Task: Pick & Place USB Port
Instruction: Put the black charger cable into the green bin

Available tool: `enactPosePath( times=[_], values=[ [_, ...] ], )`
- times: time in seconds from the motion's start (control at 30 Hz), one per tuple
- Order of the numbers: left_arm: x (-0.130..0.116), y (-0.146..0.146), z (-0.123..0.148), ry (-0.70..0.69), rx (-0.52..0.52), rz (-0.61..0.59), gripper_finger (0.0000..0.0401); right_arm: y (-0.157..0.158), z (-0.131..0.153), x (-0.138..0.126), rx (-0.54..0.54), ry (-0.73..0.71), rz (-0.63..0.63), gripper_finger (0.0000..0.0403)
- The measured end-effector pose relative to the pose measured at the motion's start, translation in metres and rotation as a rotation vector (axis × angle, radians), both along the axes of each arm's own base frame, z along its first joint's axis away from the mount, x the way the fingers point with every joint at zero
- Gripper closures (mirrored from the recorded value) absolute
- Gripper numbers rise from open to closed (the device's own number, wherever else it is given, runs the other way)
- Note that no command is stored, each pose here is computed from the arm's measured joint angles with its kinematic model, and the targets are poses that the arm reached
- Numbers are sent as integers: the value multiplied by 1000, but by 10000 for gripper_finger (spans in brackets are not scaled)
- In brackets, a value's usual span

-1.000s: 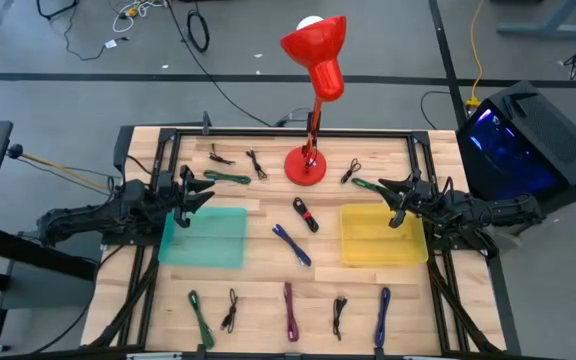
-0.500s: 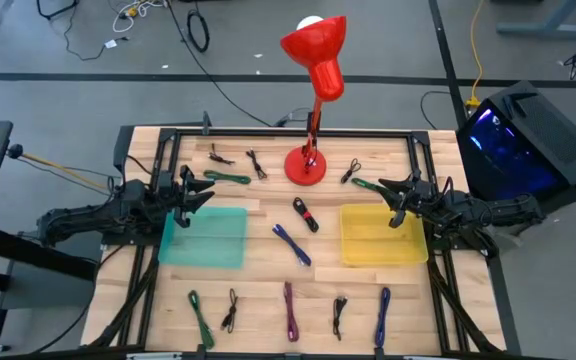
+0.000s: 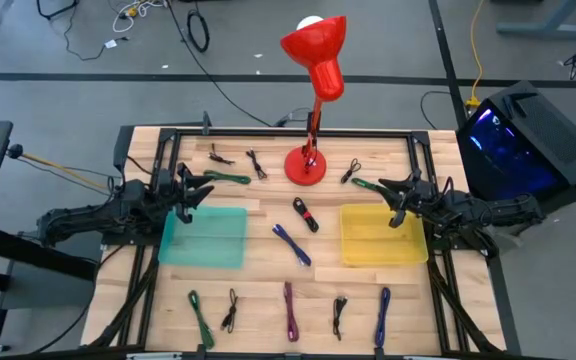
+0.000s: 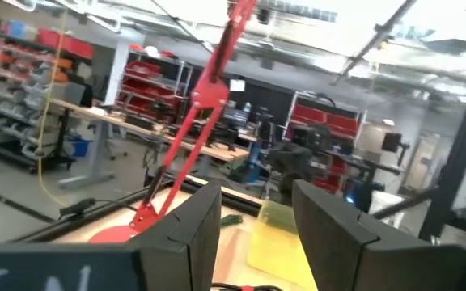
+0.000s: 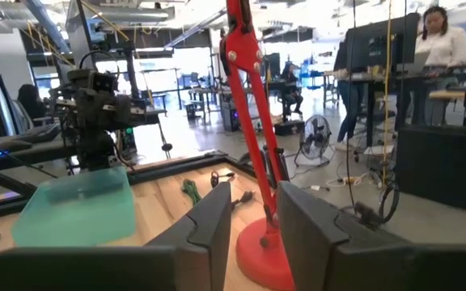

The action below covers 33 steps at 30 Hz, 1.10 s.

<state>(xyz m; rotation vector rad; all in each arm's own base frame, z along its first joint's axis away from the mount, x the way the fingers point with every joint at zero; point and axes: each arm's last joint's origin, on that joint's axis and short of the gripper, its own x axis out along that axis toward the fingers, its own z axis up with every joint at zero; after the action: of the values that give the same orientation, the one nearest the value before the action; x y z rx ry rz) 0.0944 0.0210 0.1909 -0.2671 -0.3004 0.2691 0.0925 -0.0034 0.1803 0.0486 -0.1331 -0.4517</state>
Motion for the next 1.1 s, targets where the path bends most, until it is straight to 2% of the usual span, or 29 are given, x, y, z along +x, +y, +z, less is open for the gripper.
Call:
enactPosePath(
  times=[0.13, 0.27, 0.4, 0.5, 0.57, 0.7, 0.8, 0.9, 0.97, 1.1],
  values=[
    [0, 0, 0, -9, -29, -17, 240, 0, 4, -1, 7, -45, -2, 295],
    [0, -2, 0, -20, -55, -83, 240, 0, 15, -3, 83, -194, 29, 295],
    [-2, 2, 7, -25, -6, 39, 240, 0, 23, -6, 94, -293, 35, 295],
    [-5, 4, 28, -22, 15, 80, 240, -1, 26, -8, 167, -361, 34, 295],
    [-5, 7, 38, 123, 0, 143, 240, -1, 26, -7, 177, -366, 60, 295],
    [1, 21, 63, 447, 5, 362, 240, 3, 25, -3, 144, -331, 164, 295],
    [16, 35, 81, 685, 63, 468, 240, 5, 23, 1, 155, -307, 240, 295],
    [34, 53, 95, 891, 127, 552, 240, 6, 20, 4, 210, -290, 266, 295],
    [46, 66, 98, 1010, 159, 578, 240, 7, 18, 7, 245, -275, 278, 295],
    [66, 93, 89, 1278, 141, 531, 240, 9, 14, 12, 283, -236, 321, 295]
  ],
)
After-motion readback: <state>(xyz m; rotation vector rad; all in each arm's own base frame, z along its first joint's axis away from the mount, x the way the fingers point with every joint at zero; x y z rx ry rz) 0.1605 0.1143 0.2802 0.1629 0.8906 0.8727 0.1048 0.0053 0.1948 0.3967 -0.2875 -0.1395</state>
